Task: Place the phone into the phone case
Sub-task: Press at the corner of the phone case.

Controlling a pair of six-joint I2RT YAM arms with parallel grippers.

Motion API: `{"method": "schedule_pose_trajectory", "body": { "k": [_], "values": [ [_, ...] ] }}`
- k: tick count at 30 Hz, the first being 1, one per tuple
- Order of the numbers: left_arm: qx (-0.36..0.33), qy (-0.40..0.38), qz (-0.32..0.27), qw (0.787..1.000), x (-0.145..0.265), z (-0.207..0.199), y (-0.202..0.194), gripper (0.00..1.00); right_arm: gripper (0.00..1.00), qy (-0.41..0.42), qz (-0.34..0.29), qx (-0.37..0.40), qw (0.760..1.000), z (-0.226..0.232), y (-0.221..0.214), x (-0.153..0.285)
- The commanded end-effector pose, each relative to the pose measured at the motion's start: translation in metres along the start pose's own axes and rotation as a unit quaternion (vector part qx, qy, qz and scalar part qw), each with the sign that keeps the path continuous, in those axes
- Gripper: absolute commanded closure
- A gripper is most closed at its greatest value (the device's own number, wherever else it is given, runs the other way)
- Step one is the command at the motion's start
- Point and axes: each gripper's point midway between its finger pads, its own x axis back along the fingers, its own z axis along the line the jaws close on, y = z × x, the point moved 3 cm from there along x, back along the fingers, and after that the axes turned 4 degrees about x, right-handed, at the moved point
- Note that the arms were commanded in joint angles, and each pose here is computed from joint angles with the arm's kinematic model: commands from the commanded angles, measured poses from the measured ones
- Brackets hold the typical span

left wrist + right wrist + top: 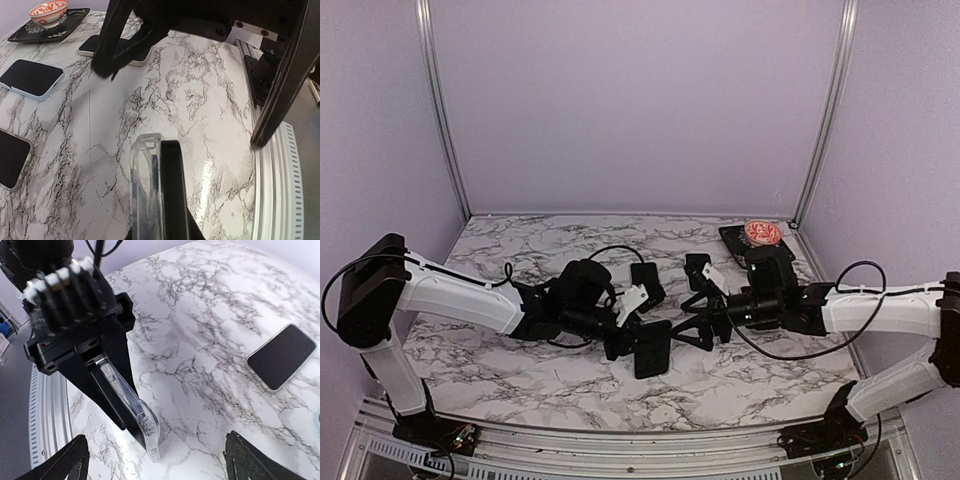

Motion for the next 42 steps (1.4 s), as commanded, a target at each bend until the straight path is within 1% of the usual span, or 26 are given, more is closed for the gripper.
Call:
{"method": "schedule_pose_trajectory", "body": {
  "k": [1, 2, 3, 4, 5, 7, 10, 14, 19, 23, 30, 31, 34, 38, 41, 42],
  "values": [
    [-0.026, 0.057, 0.133, 0.989, -0.005, 0.021, -0.056, 1.00, 0.13, 0.125, -0.011, 0.040, 0.991, 0.008, -0.001, -0.012],
    [-0.025, 0.058, 0.134, 0.989, -0.004, 0.020, -0.057, 1.00, 0.16, 0.132, -0.010, 0.035, 0.991, 0.004, -0.006, -0.012],
    [-0.025, 0.059, 0.133, 0.989, -0.003, 0.020, -0.057, 0.97, 0.19, 0.135, -0.005, 0.032, 0.990, 0.003, -0.012, -0.014],
    [-0.025, 0.061, 0.134, 0.989, -0.002, 0.020, -0.058, 0.90, 0.21, 0.131, 0.000, 0.029, 0.991, 0.001, -0.017, -0.016],
    [-0.025, 0.062, 0.135, 0.989, -0.002, 0.020, -0.060, 0.86, 0.22, 0.133, 0.002, 0.027, 0.991, 0.001, -0.020, -0.017],
    [-0.027, 0.063, 0.138, 0.988, -0.003, 0.020, -0.063, 0.83, 0.28, 0.147, -0.007, 0.036, 0.988, 0.005, -0.021, -0.017],
    [-0.030, 0.068, 0.141, 0.987, -0.007, 0.020, -0.064, 0.83, 0.28, 0.132, -0.029, 0.065, 0.989, 0.003, -0.021, -0.015],
    [-0.034, 0.078, 0.135, 0.987, -0.008, 0.020, -0.063, 0.81, 0.29, 0.132, -0.059, 0.106, 0.984, 0.008, -0.024, -0.012],
    [-0.049, 0.079, 0.109, 0.990, -0.002, 0.017, -0.054, 0.81, 0.38, 0.125, -0.088, 0.151, 0.977, 0.007, -0.011, -0.014],
    [-0.051, 0.080, 0.109, 0.989, -0.007, 0.018, -0.051, 0.81, 0.38, 0.138, -0.087, 0.181, 0.970, 0.013, -0.007, -0.020],
    [-0.058, 0.081, 0.109, 0.989, -0.011, 0.015, -0.050, 0.82, 0.39, 0.156, -0.081, 0.200, 0.964, 0.024, -0.007, -0.029],
    [-0.058, 0.084, 0.109, 0.989, -0.011, 0.016, -0.050, 0.82, 0.43, 0.158, -0.080, 0.200, 0.964, 0.024, -0.008, -0.030],
    [-0.061, 0.088, 0.107, 0.988, -0.010, 0.016, -0.048, 0.82, 0.64, 0.163, -0.073, 0.198, 0.964, 0.025, -0.010, -0.033],
    [-0.061, 0.085, 0.112, 0.988, -0.012, 0.016, -0.049, 0.81, 0.85, 0.172, -0.072, 0.202, 0.961, 0.028, -0.009, -0.033],
    [-0.060, 0.088, 0.111, 0.988, -0.012, 0.017, -0.048, 0.82, 0.97, 0.171, -0.062, 0.208, 0.961, 0.028, -0.013, -0.033],
    [-0.060, 0.088, 0.108, 0.988, -0.011, 0.016, -0.046, 0.82, 1.00, 0.170, -0.060, 0.210, 0.961, 0.028, -0.014, -0.032]
  ]
}}
